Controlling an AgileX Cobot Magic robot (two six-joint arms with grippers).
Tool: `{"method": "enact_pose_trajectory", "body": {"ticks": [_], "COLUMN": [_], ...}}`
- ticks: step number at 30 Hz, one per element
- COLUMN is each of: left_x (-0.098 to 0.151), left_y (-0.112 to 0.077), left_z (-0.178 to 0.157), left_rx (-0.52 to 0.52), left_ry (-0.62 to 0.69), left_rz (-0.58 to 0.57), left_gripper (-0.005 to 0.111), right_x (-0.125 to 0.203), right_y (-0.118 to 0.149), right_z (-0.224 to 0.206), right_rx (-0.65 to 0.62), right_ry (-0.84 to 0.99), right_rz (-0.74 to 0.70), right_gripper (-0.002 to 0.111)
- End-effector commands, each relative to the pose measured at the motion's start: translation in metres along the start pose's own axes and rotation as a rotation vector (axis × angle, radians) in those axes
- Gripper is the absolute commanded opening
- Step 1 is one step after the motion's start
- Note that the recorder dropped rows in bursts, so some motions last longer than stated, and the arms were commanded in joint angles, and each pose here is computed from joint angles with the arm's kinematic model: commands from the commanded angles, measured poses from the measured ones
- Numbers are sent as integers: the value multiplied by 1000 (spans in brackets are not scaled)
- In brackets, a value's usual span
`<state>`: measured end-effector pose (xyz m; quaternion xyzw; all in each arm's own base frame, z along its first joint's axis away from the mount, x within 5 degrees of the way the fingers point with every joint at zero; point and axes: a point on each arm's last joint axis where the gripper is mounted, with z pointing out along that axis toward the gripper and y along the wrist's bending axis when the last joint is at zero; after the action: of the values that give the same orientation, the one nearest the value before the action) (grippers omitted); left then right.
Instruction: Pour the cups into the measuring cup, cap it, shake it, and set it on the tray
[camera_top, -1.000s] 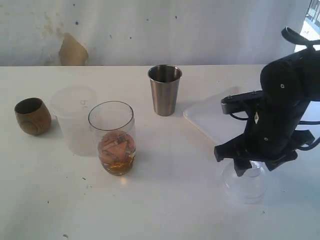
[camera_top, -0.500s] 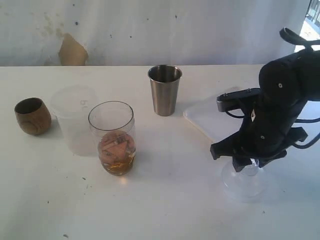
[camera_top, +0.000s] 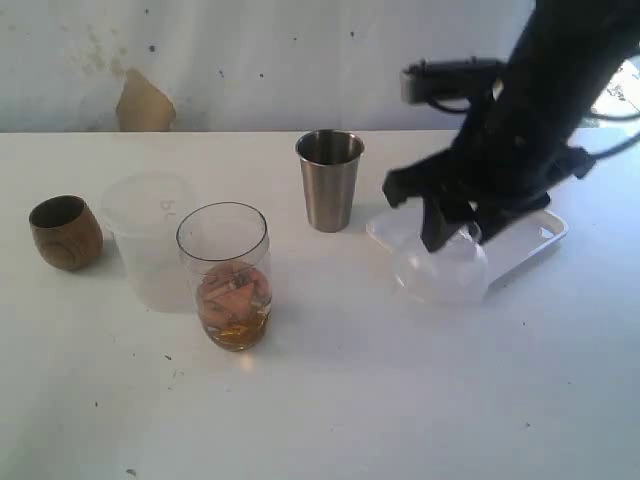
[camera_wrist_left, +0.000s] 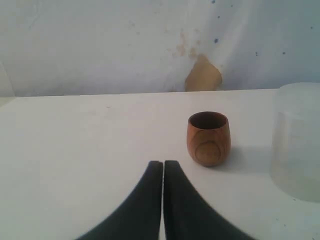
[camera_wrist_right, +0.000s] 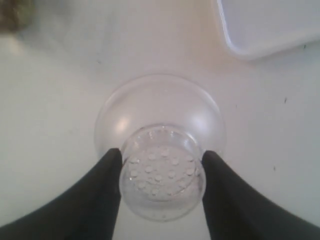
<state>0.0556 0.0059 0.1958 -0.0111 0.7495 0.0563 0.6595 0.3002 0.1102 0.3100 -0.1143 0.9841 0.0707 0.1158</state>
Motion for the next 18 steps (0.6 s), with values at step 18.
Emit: {"method": "enact_pose_trajectory", "body": {"ticks": [18], "left_x": [1], "left_y": [0], "left_z": [0], "left_rx": [0], "left_ry": [-9], "left_rz": [-8], "left_gripper": [1], "right_x": [-68], "right_y": [114], "right_z": [-17], "right_rx": [-202], "right_ry": [-155], "right_rz": [-91], "right_gripper": [0]}}
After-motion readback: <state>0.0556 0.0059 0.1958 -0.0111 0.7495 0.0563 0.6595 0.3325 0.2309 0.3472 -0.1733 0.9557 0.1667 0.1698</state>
